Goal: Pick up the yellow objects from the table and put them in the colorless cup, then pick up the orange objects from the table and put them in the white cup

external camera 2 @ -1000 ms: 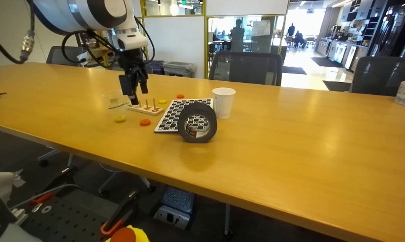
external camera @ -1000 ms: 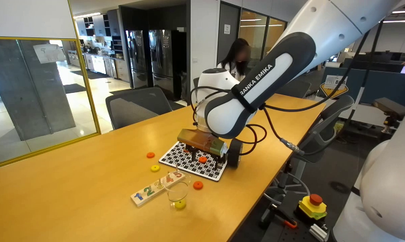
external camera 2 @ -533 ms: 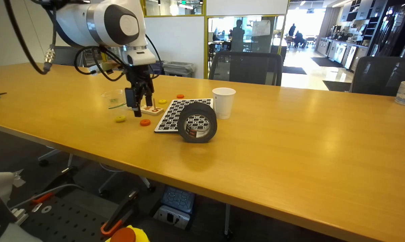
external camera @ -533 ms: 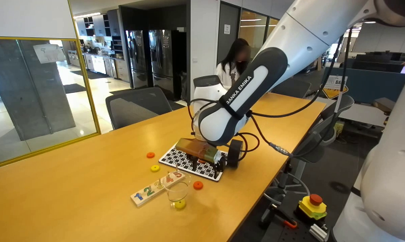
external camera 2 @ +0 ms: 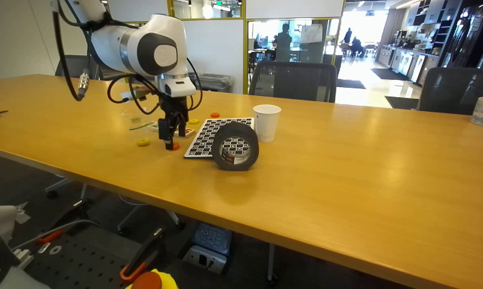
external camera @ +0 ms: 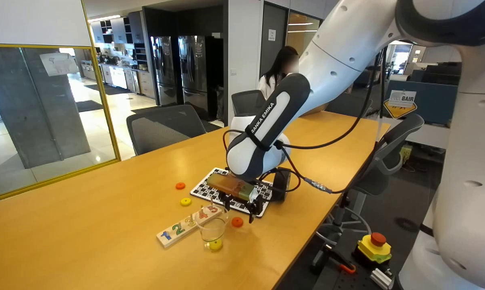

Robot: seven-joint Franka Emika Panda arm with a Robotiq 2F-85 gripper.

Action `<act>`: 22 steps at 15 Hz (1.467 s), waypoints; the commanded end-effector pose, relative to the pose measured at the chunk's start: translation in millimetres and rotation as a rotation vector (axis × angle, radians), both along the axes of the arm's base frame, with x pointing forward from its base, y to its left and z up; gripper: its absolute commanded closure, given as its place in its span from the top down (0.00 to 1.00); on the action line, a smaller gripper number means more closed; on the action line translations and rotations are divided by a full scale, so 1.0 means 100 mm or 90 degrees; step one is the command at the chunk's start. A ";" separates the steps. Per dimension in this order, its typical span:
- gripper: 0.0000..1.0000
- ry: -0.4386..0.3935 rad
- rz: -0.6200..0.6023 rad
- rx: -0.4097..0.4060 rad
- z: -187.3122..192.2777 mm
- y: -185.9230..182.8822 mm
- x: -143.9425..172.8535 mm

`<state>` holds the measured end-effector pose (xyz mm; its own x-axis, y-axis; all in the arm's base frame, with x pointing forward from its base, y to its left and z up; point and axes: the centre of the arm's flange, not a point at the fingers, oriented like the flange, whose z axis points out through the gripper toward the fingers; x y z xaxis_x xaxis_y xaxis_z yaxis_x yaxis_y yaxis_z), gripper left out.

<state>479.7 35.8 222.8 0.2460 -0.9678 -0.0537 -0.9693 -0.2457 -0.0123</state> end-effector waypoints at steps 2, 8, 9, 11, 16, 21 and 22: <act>1.00 -0.017 0.009 0.018 -0.11 0.00 0.15; 1.00 -0.017 0.018 0.016 -0.12 0.05 0.13; 1.00 -0.016 0.018 0.016 -0.13 0.06 0.13; 1.00 -0.016 0.019 0.015 -0.12 0.06 0.12; 1.00 -0.016 0.019 0.011 -0.11 0.06 0.12; 0.58 -0.017 0.022 0.002 -0.10 0.07 0.11; 0.51 -0.020 0.022 0.001 -0.08 0.07 0.12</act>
<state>487.2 41.6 211.0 0.2722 -0.9603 -0.0610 -0.9622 -0.2712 -0.0231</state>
